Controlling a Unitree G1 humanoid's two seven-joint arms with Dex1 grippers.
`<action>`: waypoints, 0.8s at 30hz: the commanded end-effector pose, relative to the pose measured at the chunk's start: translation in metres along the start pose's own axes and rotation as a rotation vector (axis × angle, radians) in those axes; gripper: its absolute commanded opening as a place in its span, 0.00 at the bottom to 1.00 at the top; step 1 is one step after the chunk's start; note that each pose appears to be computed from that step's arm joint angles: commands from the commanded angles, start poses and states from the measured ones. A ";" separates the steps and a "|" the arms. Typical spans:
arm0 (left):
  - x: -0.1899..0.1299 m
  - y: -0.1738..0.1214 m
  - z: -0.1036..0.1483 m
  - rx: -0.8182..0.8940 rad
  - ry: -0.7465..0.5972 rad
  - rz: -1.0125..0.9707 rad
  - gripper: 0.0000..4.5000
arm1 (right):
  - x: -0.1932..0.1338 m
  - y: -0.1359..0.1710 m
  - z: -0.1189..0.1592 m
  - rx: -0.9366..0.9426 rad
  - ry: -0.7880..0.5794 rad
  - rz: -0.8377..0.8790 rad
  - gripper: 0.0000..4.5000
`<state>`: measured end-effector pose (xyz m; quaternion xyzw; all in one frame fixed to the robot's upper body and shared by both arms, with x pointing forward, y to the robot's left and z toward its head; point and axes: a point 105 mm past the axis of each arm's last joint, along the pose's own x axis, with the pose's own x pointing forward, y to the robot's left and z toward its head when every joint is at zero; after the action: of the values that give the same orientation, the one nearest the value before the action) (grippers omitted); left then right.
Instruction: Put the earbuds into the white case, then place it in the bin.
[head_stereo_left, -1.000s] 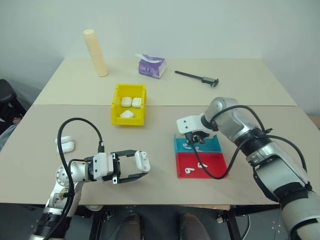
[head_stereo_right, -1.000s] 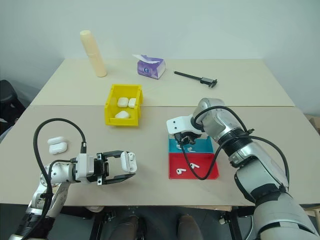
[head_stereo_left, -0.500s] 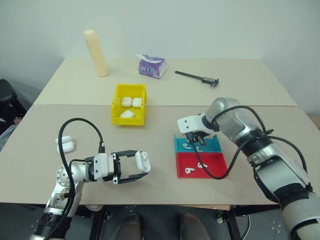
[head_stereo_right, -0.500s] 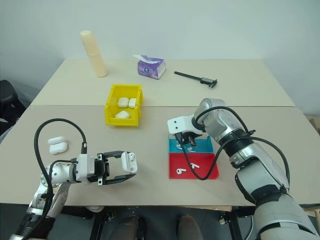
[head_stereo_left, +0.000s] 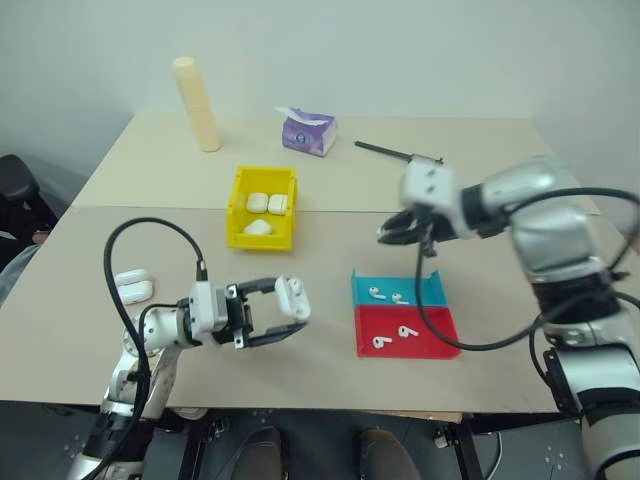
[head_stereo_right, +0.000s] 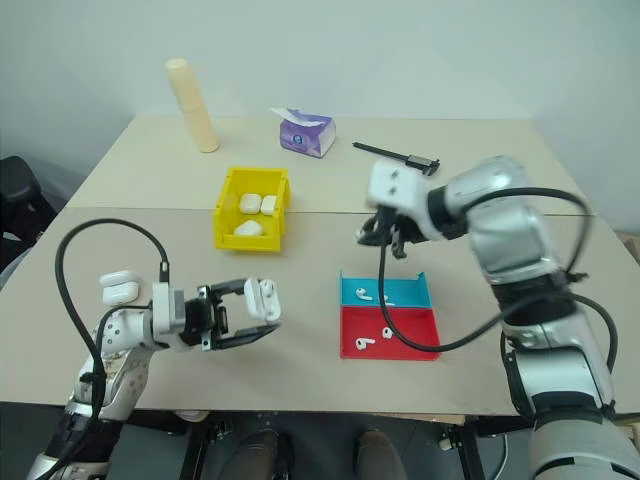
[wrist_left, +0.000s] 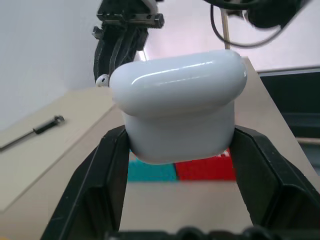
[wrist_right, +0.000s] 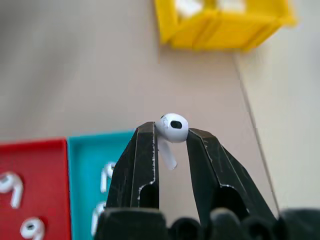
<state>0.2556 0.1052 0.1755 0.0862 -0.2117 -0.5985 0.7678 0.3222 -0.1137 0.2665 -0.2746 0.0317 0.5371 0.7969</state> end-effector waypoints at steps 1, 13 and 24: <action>0.016 0.001 0.022 -0.024 -0.103 -0.031 0.61 | -0.034 0.021 0.038 0.077 -0.307 -0.005 0.17; 0.053 0.002 0.025 -0.025 -0.164 -0.131 0.61 | -0.041 0.078 0.049 0.303 -0.679 0.113 0.17; 0.055 0.001 0.026 -0.009 -0.173 -0.140 0.61 | -0.015 0.097 0.033 0.282 -0.576 0.142 0.17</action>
<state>0.2584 0.0560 0.2032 0.0372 -0.2465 -0.6601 0.7086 0.2271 -0.0867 0.2569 0.0247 -0.0829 0.6363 0.7666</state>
